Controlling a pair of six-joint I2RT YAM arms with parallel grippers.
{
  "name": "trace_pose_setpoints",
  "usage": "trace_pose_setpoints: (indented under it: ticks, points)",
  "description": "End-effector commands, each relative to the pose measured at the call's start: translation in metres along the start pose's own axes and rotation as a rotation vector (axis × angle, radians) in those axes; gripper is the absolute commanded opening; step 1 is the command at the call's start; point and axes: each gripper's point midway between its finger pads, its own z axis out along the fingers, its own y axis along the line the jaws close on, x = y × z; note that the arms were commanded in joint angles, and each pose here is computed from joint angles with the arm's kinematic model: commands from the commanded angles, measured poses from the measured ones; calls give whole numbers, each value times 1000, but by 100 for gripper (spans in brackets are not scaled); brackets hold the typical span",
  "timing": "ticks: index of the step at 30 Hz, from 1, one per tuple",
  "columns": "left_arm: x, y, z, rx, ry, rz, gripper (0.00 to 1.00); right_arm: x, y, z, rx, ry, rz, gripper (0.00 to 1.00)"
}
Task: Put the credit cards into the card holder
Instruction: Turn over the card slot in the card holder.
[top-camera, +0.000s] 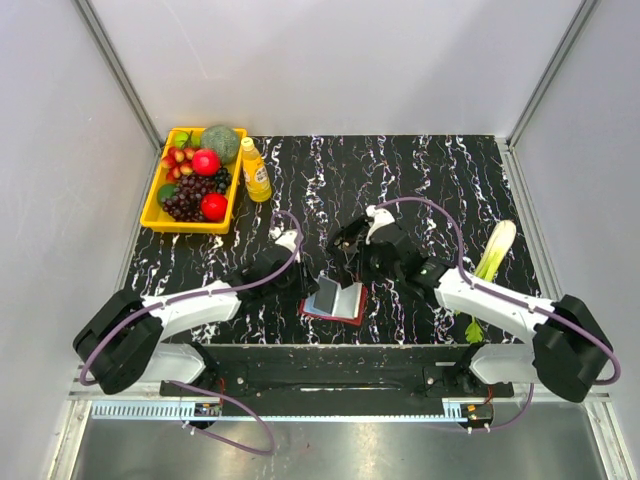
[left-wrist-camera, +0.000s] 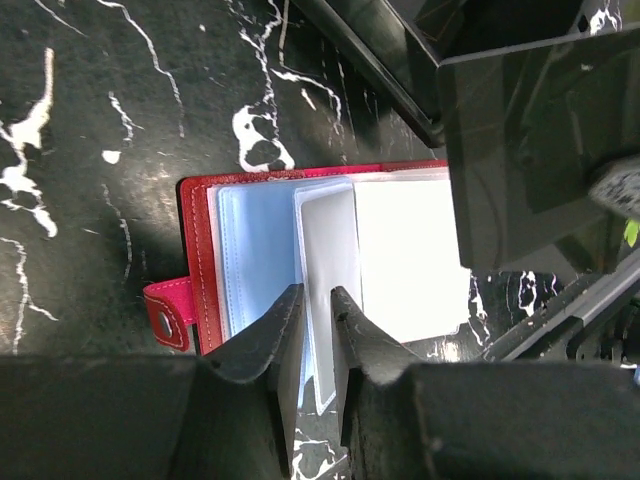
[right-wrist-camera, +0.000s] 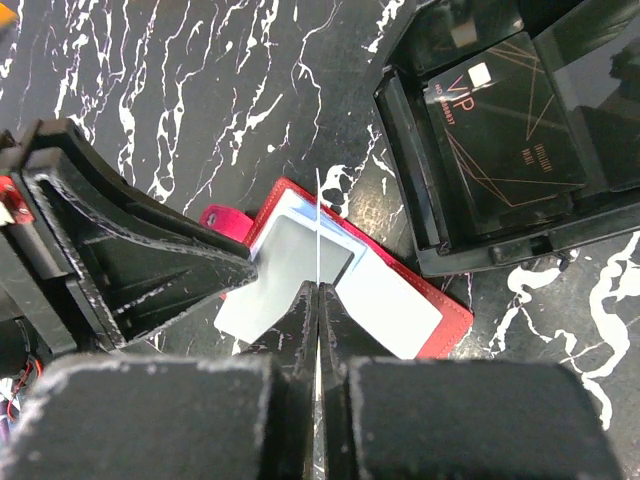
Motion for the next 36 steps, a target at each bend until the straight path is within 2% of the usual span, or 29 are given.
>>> trace_pose_setpoints:
  ticks: [1,9,19,26,27,31,36]
  points:
    - [-14,-40,-1,143,-27,24,21,-18,-2,-15,31,-81,-3,0]
    - [-17,-75,-7,270,-27,78,24,-30,-14,-35,91,-161,20,0]
    - [6,-95,19,289,73,106,23,-32,-16,-41,97,-174,21,0]
    - [18,-82,31,235,100,89,23,-31,-15,-41,94,-172,37,0]
    - [18,-79,30,227,98,87,20,-29,-15,-40,89,-167,42,0]
    - [8,-69,14,184,19,83,22,-21,-9,-31,54,-143,89,0]
    - [-7,-31,2,-2,-56,141,27,-4,-3,-20,-7,-115,199,0]
